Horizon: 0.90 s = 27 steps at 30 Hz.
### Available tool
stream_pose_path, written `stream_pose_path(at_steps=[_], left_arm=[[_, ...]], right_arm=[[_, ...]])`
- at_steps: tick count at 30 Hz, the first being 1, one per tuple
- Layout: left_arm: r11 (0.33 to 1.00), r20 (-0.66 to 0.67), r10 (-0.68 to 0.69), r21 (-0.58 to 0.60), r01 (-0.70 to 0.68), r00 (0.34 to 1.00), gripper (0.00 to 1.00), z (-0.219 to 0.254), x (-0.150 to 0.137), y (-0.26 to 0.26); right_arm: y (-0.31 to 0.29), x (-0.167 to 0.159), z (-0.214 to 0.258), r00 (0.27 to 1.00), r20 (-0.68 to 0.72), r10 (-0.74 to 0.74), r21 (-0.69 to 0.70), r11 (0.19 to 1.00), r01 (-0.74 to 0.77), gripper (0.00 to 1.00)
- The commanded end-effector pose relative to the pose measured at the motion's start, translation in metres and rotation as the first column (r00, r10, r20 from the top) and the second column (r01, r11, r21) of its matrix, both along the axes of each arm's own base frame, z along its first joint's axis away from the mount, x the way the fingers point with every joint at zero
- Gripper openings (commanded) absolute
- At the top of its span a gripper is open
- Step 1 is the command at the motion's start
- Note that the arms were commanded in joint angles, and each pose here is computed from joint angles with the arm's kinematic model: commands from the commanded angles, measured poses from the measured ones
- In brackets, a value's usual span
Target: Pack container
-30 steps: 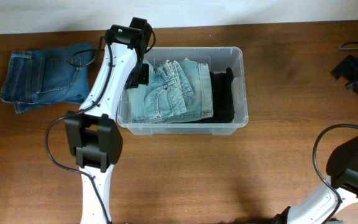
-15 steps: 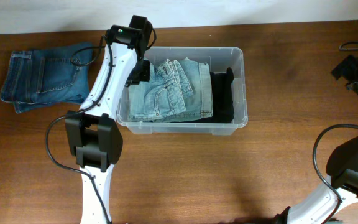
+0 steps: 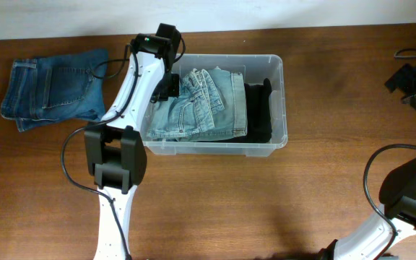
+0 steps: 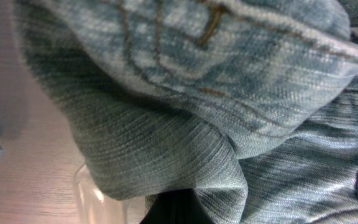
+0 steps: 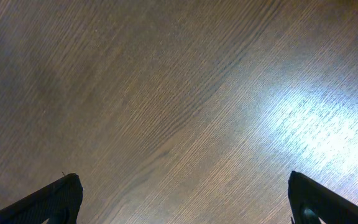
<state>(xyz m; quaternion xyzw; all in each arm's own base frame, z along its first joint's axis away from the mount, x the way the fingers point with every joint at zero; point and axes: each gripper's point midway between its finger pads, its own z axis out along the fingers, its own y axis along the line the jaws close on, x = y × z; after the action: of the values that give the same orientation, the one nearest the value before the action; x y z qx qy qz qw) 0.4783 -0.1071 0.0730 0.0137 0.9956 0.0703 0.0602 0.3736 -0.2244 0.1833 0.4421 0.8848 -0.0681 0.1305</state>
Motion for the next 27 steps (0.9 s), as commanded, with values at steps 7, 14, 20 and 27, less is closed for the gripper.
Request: stream_pose_path(at_steps=[7,14,20,27], left_arm=[[1.0,-0.095,-0.004,0.006,0.005,0.995,0.01,-0.045,-0.009,-0.008],[1.0,-0.079,-0.006,0.001,0.006,0.997,0.01,-0.038,-0.006,-0.009],[0.999,-0.003,-0.029,-0.02,0.029,1.0,0.01,-0.002,0.009,-0.013],[0.998,0.043,-0.042,-0.042,0.044,0.998,0.01,0.055,0.003,-0.02]], right_arm=[[-0.003,-0.001,-0.005,1.0,-0.019,-0.009,-0.005,1.0,0.009,0.98],[-0.003,-0.001,-0.005,1.0,-0.019,-0.009,-0.005,1.0,0.009,0.98],[-0.003,-0.001,-0.005,1.0,-0.018,-0.009,-0.006,1.0,0.009,0.98],[-0.003,-0.001,-0.005,1.0,-0.018,-0.009,-0.006,1.0,0.009,0.98]])
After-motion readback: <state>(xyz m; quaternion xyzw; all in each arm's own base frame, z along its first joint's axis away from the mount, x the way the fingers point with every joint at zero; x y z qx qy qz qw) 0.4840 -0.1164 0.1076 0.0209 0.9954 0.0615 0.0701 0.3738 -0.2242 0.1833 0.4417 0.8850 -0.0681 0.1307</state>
